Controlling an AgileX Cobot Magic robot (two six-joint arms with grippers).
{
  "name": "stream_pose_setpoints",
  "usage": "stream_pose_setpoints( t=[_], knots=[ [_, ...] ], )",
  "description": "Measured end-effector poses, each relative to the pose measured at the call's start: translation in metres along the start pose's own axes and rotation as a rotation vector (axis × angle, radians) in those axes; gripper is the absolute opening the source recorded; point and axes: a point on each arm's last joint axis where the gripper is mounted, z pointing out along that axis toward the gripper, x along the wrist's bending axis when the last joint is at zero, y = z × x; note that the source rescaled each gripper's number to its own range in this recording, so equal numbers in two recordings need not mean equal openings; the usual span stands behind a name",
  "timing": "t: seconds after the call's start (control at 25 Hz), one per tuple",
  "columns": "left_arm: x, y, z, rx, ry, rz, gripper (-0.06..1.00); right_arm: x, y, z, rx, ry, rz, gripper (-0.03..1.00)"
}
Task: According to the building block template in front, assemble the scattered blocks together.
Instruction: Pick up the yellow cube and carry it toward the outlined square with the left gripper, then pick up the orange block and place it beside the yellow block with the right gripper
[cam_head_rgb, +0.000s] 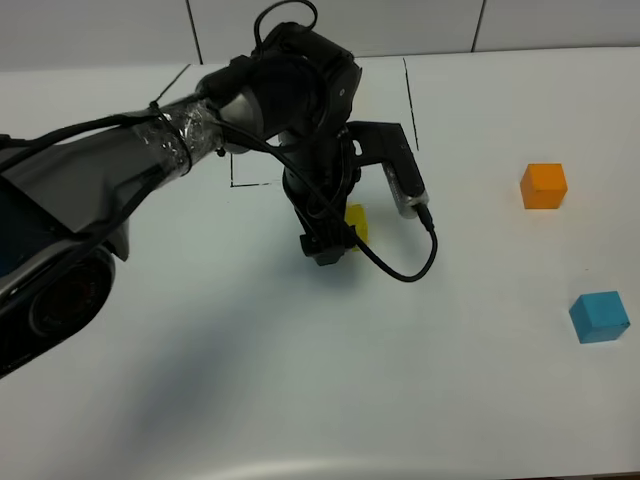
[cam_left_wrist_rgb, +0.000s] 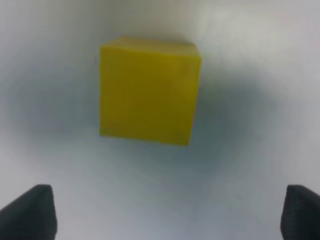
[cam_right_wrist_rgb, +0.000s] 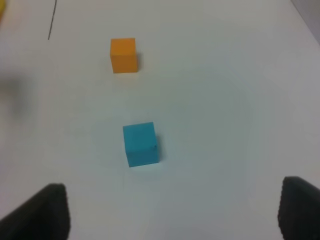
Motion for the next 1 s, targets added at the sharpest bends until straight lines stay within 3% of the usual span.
stream_pose_setpoints(
  t=[0.2, 0.32, 0.56, 0.8, 1.0],
  knots=[
    [0.013, -0.018, -0.033, -0.025, 0.022, -0.255, 0.88, 0.000, 0.000, 0.000, 0.000, 0.000, 0.000, 0.70],
    [0.031, -0.043, -0.049, -0.024, 0.026, -0.411, 0.88, 0.000, 0.000, 0.000, 0.000, 0.000, 0.000, 0.70],
    [0.058, -0.107, -0.073, -0.023, 0.043, -0.632, 0.88, 0.000, 0.000, 0.000, 0.000, 0.000, 0.000, 0.70],
    [0.053, -0.177, -0.101, -0.063, 0.088, -0.829, 0.88, 0.000, 0.000, 0.000, 0.000, 0.000, 0.000, 0.70],
    [0.023, -0.227, -0.135, -0.124, 0.179, -1.008, 0.88, 0.000, 0.000, 0.000, 0.000, 0.000, 0.000, 0.70]
  ],
)
